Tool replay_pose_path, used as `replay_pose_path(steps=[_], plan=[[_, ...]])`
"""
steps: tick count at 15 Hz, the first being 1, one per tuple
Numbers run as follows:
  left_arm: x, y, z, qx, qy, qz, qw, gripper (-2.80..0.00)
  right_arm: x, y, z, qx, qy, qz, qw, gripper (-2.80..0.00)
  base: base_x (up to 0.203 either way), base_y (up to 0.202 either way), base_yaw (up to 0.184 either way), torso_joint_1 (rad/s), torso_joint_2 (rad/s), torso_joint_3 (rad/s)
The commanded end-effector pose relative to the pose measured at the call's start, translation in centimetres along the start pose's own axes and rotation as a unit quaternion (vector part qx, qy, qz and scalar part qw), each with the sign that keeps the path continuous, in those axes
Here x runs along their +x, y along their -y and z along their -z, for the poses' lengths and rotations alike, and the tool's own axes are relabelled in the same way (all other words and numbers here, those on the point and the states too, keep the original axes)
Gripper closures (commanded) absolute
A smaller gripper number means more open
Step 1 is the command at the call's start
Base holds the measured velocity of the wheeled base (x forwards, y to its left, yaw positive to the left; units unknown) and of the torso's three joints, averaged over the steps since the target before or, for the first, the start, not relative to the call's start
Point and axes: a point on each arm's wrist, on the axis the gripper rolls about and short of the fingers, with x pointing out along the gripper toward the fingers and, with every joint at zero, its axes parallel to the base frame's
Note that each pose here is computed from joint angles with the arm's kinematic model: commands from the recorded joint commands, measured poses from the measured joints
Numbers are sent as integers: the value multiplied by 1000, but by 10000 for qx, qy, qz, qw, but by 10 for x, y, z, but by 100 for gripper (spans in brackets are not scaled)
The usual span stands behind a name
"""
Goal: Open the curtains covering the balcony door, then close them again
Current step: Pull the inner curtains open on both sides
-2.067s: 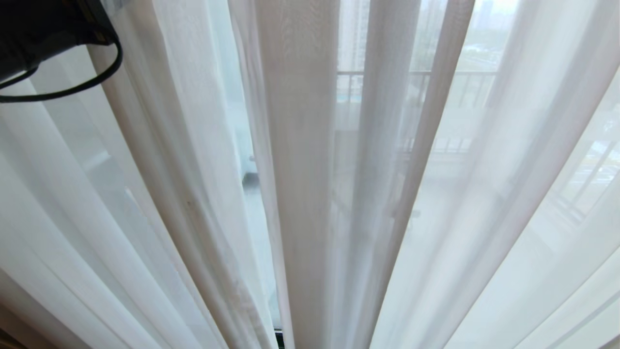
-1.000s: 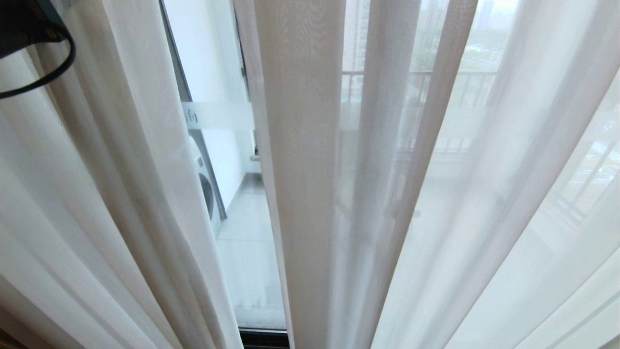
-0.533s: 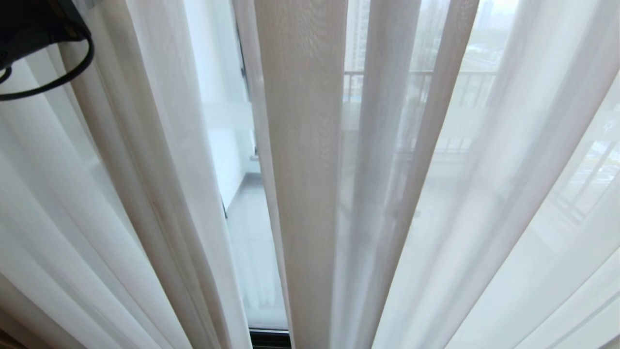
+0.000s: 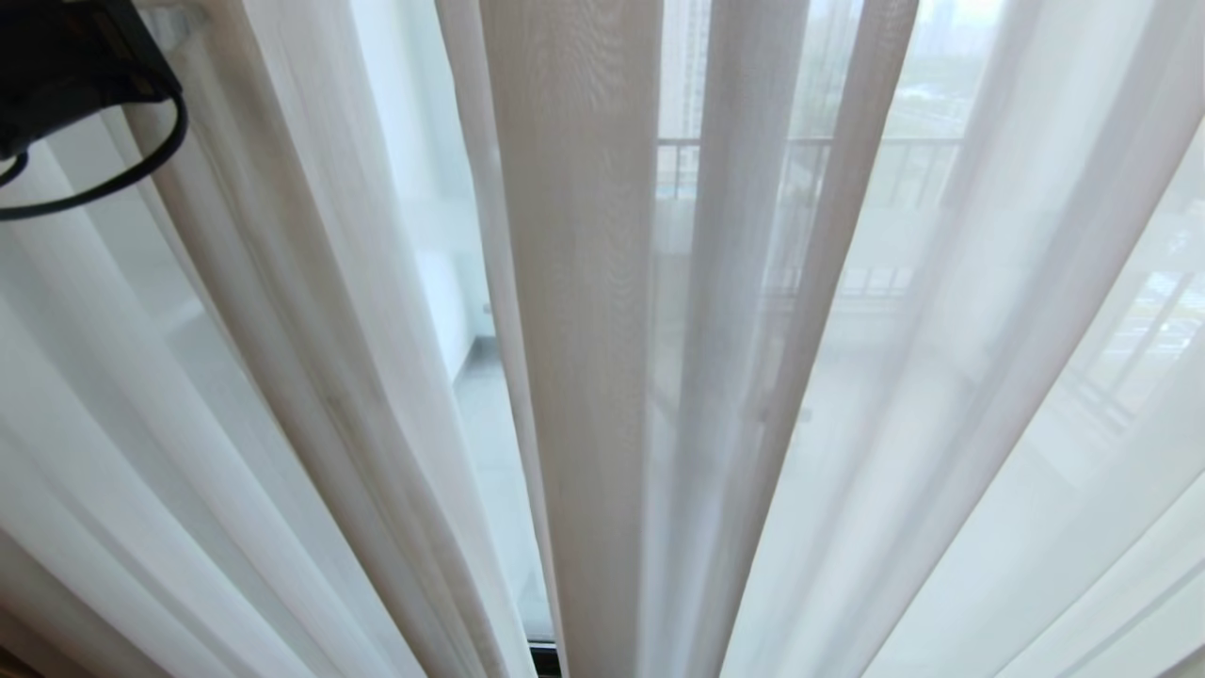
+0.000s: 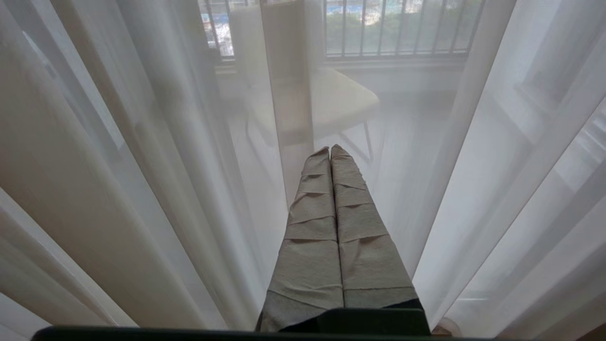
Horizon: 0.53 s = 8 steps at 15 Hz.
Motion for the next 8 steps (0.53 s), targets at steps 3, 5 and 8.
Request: replay_pose_path(steps=[3,5,8], plan=[[0,0,0,-5,7,8,10000,0,0,0,0,0,-4,6,10000,0,1,128,-6,3,3,2],[0,0,1,-12,-6,12,10000,0,0,0,0,0,-1,1,10000,0,0,197,4,-2,3,2],[1,-1,1,-14,-18,6,10000,0,0,0,0,0,-5,6,10000,0,0,188,1,3,2,2]])
